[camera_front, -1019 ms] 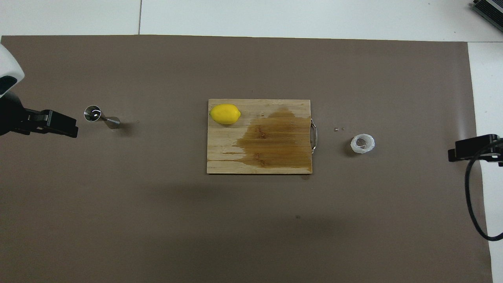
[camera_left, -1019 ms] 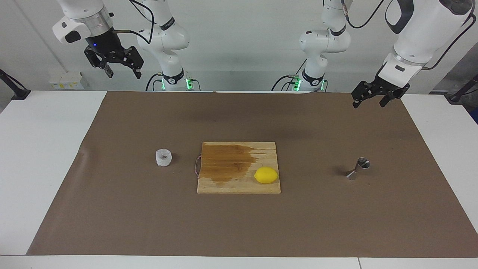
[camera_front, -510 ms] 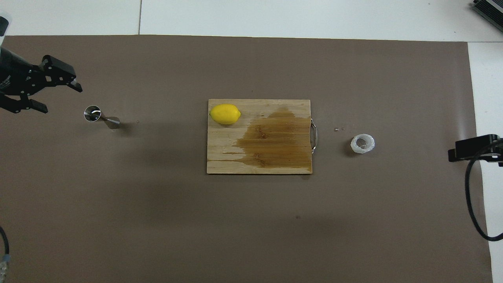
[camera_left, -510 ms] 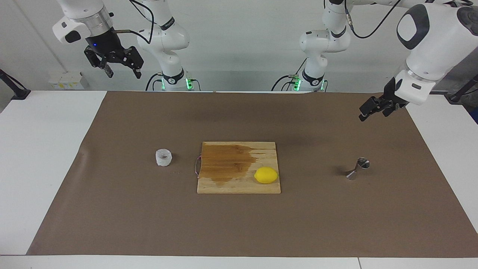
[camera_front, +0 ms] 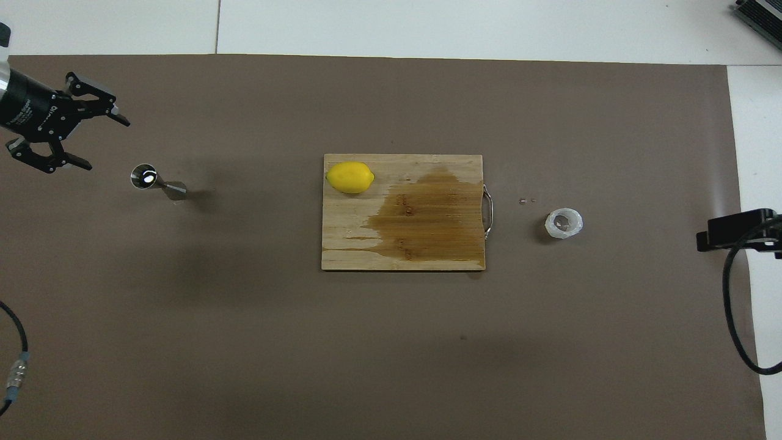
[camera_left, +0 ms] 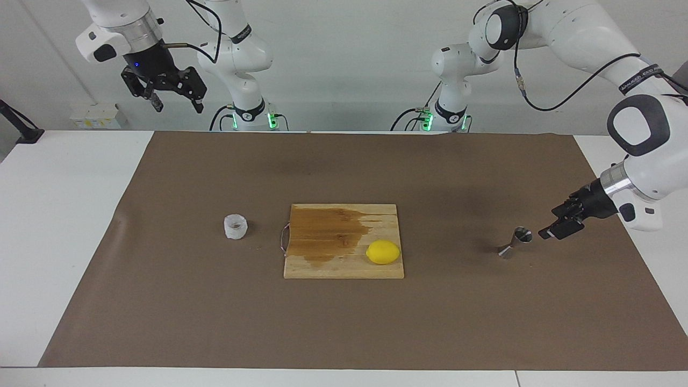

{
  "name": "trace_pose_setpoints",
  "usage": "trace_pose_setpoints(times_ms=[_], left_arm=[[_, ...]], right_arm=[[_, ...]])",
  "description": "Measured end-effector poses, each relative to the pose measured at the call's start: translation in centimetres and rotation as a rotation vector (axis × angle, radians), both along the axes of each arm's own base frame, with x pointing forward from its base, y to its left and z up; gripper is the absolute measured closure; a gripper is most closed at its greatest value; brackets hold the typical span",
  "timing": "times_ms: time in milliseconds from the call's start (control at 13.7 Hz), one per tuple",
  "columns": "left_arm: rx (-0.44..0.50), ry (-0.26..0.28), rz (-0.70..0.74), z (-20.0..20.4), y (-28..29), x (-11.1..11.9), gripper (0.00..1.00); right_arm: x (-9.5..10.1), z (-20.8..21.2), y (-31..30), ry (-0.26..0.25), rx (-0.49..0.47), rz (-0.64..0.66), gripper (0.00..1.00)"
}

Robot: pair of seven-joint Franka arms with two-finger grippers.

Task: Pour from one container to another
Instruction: 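Open the left gripper and reach toward the metal jigger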

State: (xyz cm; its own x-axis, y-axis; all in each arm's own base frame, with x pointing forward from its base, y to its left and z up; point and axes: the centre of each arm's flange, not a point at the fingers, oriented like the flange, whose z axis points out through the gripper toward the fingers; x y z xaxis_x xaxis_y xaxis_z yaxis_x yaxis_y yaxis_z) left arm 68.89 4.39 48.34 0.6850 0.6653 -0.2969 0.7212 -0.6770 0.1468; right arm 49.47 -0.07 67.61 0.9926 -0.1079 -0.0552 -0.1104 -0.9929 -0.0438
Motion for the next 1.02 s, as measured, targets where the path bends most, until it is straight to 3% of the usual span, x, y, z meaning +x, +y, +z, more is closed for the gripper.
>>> trace_pose_setpoints(times_ms=[655, 1019], left_arm=[[-0.177, 0.027, 0.346, -6.7, 7.4, 2.3, 0.0], [-0.277, 0.087, 0.472, -10.0, 8.6, 1.5, 0.0]], right_arm=[[0.0, 0.0, 0.0, 0.0, 0.0, 0.0, 0.0], [0.0, 0.0, 0.0, 0.0, 0.0, 0.0, 0.0]])
